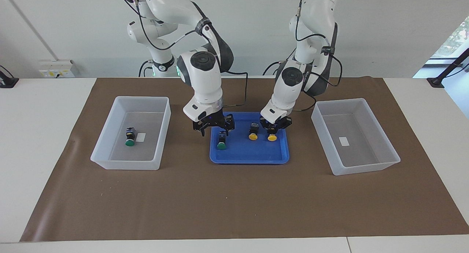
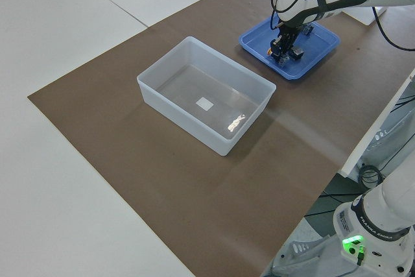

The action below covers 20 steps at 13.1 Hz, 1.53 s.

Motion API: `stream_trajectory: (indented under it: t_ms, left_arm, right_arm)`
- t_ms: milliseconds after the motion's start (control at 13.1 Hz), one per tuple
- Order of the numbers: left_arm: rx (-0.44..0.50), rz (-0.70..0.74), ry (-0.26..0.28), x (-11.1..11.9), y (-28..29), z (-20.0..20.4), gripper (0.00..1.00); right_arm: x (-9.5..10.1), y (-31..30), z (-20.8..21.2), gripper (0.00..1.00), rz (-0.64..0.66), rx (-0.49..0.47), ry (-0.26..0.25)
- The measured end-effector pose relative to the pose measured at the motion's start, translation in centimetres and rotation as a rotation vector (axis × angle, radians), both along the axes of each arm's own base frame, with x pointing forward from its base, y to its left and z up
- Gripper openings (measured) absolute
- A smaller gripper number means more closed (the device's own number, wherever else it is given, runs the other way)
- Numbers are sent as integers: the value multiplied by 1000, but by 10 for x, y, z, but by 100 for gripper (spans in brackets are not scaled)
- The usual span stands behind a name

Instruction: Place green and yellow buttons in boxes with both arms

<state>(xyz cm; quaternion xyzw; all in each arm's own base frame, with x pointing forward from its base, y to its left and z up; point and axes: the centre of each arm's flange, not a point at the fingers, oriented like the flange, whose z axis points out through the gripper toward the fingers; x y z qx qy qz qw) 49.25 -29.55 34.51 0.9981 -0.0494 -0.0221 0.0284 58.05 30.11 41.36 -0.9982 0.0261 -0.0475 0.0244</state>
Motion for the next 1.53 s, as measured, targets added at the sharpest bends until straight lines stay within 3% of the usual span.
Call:
stream_trajectory:
  t_ms: [153,230,306,459,536,689,995,1072,1302,1455,1532]
  left_arm:
    - [-20,39,40,14,7,70,32]
    - [-24,70,40,26,26,111,32]
    - [-33,94,28,41,58,145,32]
    - [-49,92,-7,68,155,179,32]
    - [-52,76,-17,77,210,179,32]
    - [-58,43,-17,81,303,157,32]
    - [-48,19,-51,69,328,71,32]
    - [-49,-2,-40,64,326,61,36]
    - [-54,-32,-19,61,326,67,71]
    - [-60,-46,-5,64,324,98,95]
    - [-61,-55,-14,67,321,118,100]
  right_arm:
    - [-4,3,-4,100,2,-2,6]
    - [-6,5,-9,93,1,0,3]
    - [-7,5,-15,93,-1,4,-3]
    - [-19,16,-33,71,-6,6,1]
    - [-29,29,-44,62,-13,7,5]
    - [-41,49,-63,62,-10,7,6]
    - [-40,40,-75,63,-20,-9,22]
    - [-39,38,-77,63,-22,-13,25]
    - [-45,34,-87,63,-22,-26,42]
    - [-48,34,-92,63,-18,-31,50]
    - [-50,34,-94,63,-17,-34,54]
